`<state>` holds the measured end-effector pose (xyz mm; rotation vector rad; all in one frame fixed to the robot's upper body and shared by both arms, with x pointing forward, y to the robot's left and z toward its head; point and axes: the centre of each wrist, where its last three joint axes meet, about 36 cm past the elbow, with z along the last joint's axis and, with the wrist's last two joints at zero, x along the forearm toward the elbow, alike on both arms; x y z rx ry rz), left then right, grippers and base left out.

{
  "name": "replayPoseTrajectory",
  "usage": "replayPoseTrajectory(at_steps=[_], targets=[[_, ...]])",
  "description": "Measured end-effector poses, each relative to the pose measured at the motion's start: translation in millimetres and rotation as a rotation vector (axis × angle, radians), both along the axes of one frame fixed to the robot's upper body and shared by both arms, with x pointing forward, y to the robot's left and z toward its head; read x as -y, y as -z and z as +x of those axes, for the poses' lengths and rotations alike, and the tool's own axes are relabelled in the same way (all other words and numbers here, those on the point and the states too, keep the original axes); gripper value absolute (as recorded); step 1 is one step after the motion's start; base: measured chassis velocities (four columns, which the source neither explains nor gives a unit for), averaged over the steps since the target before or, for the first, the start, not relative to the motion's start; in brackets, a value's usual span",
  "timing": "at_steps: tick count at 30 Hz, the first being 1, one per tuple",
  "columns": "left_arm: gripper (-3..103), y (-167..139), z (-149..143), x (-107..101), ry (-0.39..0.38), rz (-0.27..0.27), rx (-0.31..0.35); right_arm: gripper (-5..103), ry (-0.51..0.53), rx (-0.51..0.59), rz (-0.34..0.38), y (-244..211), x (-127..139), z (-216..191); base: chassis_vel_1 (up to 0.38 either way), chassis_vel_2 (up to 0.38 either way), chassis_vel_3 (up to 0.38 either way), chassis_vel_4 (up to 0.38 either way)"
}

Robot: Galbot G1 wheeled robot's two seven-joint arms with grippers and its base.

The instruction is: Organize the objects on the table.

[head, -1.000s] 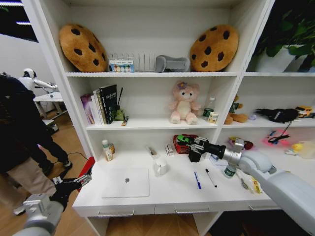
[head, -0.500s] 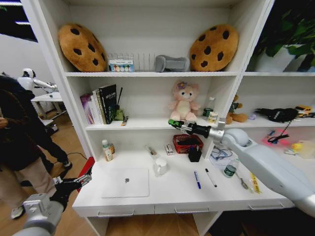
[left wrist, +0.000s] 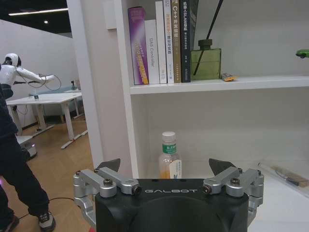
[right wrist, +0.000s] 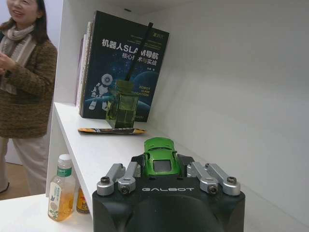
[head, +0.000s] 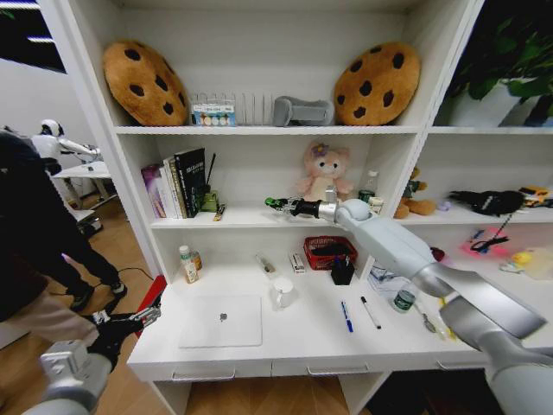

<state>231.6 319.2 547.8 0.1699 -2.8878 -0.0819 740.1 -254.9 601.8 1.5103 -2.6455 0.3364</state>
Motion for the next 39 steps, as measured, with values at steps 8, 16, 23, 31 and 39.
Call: replayPoseTrajectory(at_steps=[8,16,23,31,39], targets=[[100,0,0,0,0.000,0.000,0.000,36,-0.036,0.002,-0.021,-4,-40,16,0.000,0.000,0.000,0.000],[100,0,0,0,0.000,0.000,0.000,36,-0.022,-0.014,-0.051,10,-32,15,0.000,0.000,0.000,0.000],[100,0,0,0,0.000,0.000,0.000,36,0.001,-0.022,-0.055,20,-23,15,0.000,0.000,0.000,0.000],[100,0,0,0,0.000,0.000,0.000,48,0.004,-0.017,-0.052,18,-27,18,0.000,0.000,0.000,0.000],[100,0,0,0,0.000,0.000,0.000,81,0.015,0.008,-0.029,11,-19,15,0.000,0.000,0.000,0.000]])
